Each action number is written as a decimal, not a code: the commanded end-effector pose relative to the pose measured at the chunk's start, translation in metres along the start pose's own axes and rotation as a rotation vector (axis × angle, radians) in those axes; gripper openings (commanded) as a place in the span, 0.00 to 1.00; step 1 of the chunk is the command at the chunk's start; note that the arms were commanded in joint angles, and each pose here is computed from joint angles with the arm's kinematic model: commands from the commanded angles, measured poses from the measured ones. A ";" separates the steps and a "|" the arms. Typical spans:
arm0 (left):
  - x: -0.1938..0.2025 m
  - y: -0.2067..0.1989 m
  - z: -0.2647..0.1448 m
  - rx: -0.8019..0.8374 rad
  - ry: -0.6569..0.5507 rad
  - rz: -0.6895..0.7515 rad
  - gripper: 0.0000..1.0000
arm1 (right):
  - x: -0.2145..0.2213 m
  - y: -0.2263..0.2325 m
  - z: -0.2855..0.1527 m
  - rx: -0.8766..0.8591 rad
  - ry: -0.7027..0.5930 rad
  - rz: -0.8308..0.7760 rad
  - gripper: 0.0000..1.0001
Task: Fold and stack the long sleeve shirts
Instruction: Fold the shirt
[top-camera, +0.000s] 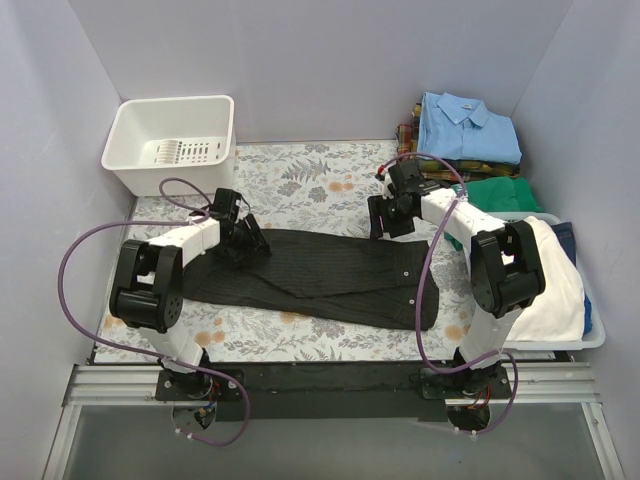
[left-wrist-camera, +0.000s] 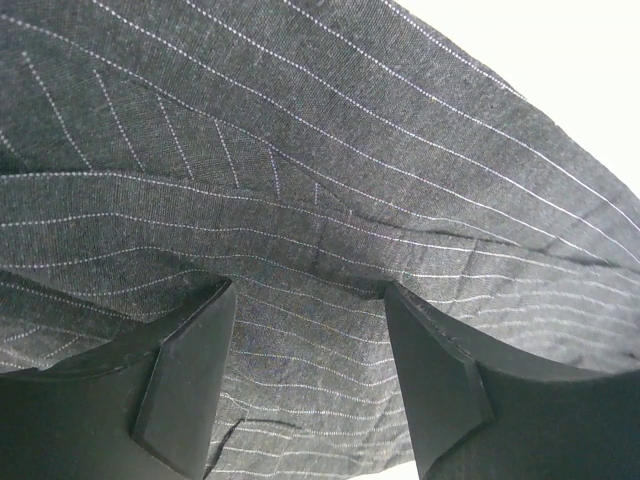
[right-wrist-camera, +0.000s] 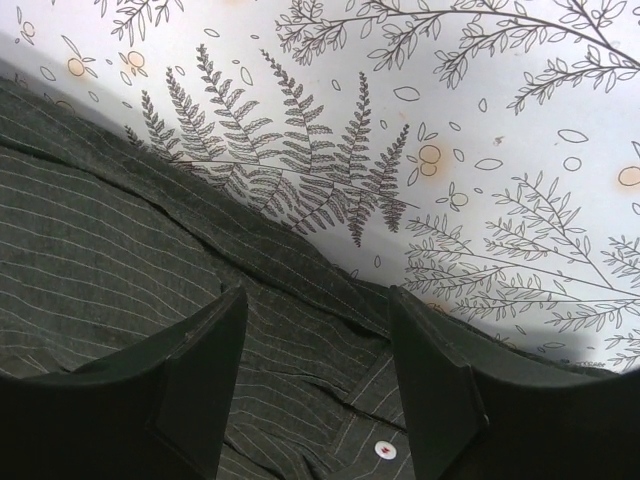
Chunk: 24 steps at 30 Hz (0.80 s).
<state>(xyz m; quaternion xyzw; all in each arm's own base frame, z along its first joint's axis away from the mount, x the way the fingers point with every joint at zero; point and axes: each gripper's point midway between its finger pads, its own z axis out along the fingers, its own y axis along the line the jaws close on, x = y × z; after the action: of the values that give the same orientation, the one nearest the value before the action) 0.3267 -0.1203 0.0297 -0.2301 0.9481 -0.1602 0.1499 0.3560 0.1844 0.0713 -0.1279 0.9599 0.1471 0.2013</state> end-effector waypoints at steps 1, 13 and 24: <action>-0.014 0.042 0.024 -0.221 -0.065 0.071 0.61 | -0.015 0.004 -0.002 -0.013 -0.050 -0.021 0.66; -0.035 -0.005 0.033 -0.087 -0.069 0.178 0.60 | 0.018 -0.013 0.031 0.032 0.080 0.021 0.65; -0.001 -0.053 0.045 0.042 0.002 0.292 0.60 | 0.090 -0.035 0.002 0.110 0.182 0.105 0.65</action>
<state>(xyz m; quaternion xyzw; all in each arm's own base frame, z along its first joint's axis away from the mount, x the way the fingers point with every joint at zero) 0.3812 -0.1458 0.0315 -0.1275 0.9583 -0.1400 0.2142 0.3204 0.1564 0.0250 -0.1007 0.9772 0.1143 0.1481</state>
